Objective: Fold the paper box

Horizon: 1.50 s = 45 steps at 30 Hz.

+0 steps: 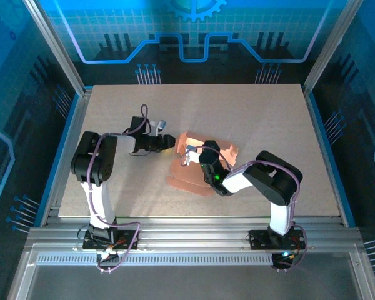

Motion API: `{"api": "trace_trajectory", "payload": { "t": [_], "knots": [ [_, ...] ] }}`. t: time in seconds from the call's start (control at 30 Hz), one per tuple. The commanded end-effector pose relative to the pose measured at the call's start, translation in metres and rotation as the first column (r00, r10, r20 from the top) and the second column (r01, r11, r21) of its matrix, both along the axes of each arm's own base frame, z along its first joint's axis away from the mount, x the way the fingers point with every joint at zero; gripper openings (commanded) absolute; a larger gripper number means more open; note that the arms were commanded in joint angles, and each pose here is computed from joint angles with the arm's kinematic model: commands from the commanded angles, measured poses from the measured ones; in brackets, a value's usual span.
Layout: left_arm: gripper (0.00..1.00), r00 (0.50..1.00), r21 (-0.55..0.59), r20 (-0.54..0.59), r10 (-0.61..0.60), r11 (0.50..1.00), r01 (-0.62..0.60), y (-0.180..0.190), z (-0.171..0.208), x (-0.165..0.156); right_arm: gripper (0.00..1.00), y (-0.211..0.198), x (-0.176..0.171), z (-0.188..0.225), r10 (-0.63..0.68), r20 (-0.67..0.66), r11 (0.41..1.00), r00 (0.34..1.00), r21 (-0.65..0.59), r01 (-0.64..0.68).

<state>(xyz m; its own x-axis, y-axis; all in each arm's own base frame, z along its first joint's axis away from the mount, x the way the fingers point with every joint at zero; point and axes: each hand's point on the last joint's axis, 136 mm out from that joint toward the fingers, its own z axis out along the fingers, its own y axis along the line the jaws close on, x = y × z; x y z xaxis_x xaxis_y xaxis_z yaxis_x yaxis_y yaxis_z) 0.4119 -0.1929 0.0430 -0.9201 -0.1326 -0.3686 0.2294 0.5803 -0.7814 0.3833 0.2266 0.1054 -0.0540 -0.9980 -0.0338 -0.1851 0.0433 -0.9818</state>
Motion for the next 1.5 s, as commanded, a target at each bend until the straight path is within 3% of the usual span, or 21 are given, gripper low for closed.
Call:
{"api": "trace_trajectory", "payload": {
  "t": [0.0,0.33,0.6,1.0,1.47],
  "knots": [
    [0.50,0.992,-0.061,0.122,-0.034,0.997,0.042,-0.010,0.031,0.001,0.00,0.004,0.001,0.000,0.020,-0.021,1.000,1.000,0.017,-0.019],
    [0.46,0.954,-0.123,0.299,-0.020,0.991,0.059,-0.014,0.046,-0.007,0.00,0.003,-0.001,-0.003,0.019,-0.032,1.000,0.999,0.012,-0.019],
    [0.46,0.905,-0.051,0.419,-0.071,0.994,0.101,-0.023,0.051,-0.023,0.00,0.002,-0.003,-0.006,0.016,-0.049,1.000,0.999,0.011,-0.015],
    [0.46,0.852,0.084,0.487,-0.192,0.981,0.173,-0.038,0.039,-0.032,0.00,0.006,-0.007,-0.004,0.031,-0.056,0.999,0.998,0.017,-0.030],
    [0.40,0.871,0.118,0.468,-0.151,0.987,0.108,-0.038,0.020,-0.029,0.00,0.017,-0.002,0.003,0.058,0.090,0.995,0.994,-0.086,-0.050]
  ]
}}
